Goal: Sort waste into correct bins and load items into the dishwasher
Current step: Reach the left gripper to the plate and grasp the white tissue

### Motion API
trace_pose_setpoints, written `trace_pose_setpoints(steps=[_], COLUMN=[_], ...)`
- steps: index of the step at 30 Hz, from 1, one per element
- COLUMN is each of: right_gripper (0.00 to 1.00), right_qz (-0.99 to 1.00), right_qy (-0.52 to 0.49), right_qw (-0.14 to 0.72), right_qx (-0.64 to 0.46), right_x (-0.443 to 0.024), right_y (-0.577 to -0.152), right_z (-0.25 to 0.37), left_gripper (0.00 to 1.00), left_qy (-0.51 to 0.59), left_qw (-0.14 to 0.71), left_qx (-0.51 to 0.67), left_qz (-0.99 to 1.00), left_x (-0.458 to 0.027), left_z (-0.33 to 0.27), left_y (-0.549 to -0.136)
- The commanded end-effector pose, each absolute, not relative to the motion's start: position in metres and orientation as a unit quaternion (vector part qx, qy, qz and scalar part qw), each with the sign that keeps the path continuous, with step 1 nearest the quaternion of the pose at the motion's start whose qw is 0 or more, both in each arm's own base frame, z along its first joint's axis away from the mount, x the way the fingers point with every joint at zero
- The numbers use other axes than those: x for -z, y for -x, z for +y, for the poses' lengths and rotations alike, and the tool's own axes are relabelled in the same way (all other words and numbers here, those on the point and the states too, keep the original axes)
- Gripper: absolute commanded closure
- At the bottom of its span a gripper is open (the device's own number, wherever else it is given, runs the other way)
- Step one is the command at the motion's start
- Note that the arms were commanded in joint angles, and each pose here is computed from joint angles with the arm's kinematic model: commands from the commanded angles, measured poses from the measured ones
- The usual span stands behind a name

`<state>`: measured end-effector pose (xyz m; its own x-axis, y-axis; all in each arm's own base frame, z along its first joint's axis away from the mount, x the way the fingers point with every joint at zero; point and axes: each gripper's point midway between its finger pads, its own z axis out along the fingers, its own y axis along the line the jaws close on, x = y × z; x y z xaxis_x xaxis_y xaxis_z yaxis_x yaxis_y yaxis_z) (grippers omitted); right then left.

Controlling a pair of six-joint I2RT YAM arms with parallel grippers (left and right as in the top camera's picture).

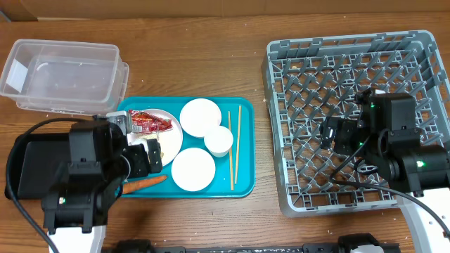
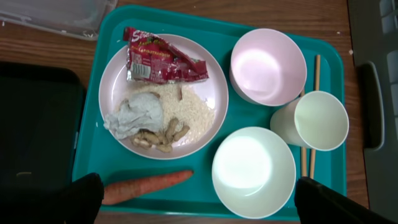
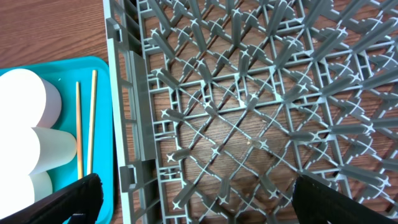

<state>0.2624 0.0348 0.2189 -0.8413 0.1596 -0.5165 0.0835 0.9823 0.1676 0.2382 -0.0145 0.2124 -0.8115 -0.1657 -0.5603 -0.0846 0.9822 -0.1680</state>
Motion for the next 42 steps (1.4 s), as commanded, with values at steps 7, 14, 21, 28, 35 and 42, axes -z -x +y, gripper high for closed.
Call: trace_pose_setpoints(steps=[7,14,21,28,35,42], right_gripper=[0.0,0.0,0.0,0.0,0.0,0.0], right_qz=[0.951,0.952,0.954,0.955,0.955,0.955], right_qy=[-0.066,-0.065,-0.066,-0.066,-0.066,-0.066], right_qw=[0.293,0.291,0.285,0.282,0.282,0.282], right_qx=[-0.071,-0.071,-0.07,-0.069,-0.069,-0.069], right_x=[-0.231,-0.231,-0.229,-0.228,-0.228,-0.228], right_y=[-0.266,-0.265,-0.262,-0.261,-0.261,-0.261], right_z=[0.033,0.033,0.033,0.033,0.033,0.033], left_gripper=[0.0,0.0,0.04,0.19,0.56,0.86], left_qy=[0.091,0.141,0.171,0.185,0.185,0.185], left_qw=[0.263,0.147,0.081,0.059,0.054,0.054], left_qx=[-0.019,-0.04,-0.05,-0.053,-0.053,-0.053], left_qz=[0.96,0.978,0.981,0.98,0.98,0.98], left_x=[-0.188,-0.125,-0.079,-0.056,-0.052,-0.052], left_z=[0.015,0.024,0.04,0.05,0.049,0.049], left_y=[-0.269,-0.279,-0.288,-0.293,-0.294,-0.294])
